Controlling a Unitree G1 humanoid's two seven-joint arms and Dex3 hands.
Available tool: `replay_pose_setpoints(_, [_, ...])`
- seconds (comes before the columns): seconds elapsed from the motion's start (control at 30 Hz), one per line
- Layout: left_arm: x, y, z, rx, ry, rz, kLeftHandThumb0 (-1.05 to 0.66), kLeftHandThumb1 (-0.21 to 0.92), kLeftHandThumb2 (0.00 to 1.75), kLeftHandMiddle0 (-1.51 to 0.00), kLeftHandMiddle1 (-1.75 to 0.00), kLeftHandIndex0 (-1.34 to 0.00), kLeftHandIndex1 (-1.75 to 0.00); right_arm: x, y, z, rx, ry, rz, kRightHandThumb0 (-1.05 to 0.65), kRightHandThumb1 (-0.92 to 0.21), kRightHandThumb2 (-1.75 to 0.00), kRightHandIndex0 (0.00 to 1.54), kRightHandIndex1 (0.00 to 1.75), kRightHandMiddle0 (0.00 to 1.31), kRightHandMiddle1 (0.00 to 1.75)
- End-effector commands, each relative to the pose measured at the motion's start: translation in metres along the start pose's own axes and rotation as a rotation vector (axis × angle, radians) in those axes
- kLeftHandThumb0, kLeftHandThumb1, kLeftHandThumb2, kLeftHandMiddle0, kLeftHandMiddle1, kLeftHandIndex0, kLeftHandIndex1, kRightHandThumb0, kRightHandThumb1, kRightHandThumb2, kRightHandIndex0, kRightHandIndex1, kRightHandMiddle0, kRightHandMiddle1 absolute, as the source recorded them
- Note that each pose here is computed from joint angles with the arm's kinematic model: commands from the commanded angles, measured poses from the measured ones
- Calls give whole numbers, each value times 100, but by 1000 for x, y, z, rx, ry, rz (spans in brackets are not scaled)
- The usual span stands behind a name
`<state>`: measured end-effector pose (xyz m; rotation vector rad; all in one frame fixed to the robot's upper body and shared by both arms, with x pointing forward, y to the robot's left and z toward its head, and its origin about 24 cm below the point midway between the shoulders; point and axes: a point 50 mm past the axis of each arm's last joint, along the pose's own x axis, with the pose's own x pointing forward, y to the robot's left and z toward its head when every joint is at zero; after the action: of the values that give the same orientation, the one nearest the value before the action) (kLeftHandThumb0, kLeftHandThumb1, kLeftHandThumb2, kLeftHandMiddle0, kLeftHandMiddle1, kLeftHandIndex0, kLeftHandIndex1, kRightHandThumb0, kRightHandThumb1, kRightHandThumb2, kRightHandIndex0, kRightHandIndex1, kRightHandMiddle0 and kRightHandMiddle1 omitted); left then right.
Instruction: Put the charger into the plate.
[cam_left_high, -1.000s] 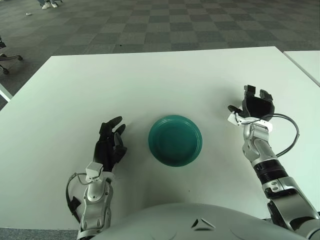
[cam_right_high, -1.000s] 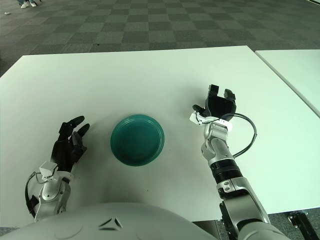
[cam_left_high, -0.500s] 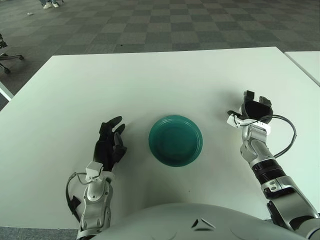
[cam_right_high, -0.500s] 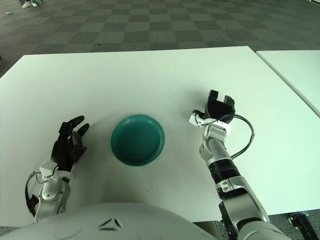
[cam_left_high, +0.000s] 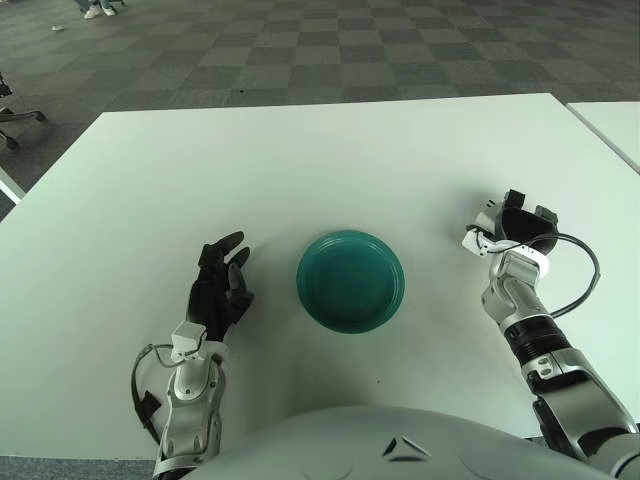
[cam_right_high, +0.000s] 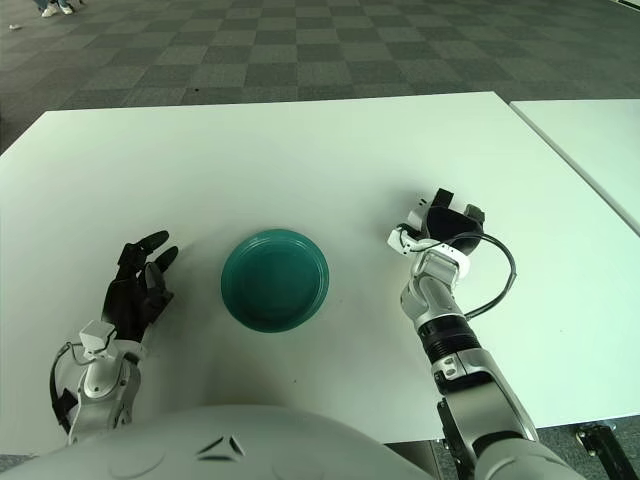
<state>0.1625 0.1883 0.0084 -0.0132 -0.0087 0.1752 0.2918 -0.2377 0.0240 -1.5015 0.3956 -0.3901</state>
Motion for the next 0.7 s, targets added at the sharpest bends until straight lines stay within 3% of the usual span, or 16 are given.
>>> replay_pose_setpoints(0.0, [-2,5,-5,9,38,6,-78,92,92,-30,-55,-16,-103,1,5,-8,3,37,17,-102,-92,-56,30,2,0,46])
replay_pose_setpoints(0.43, [-1,7,-7,-9,52,5,-78,92,90,-29,-54,-16,-104,10,5,-26,-13,107,32,-102,-92,-55,33,4,0,39])
replay_pose_setpoints(0.67, [1,8,-7,-23,60,0,-77,92,89,-29,-54,-15,-104,16,7,-31,-19,116,66,-103,-92,-55,37,5,0,45])
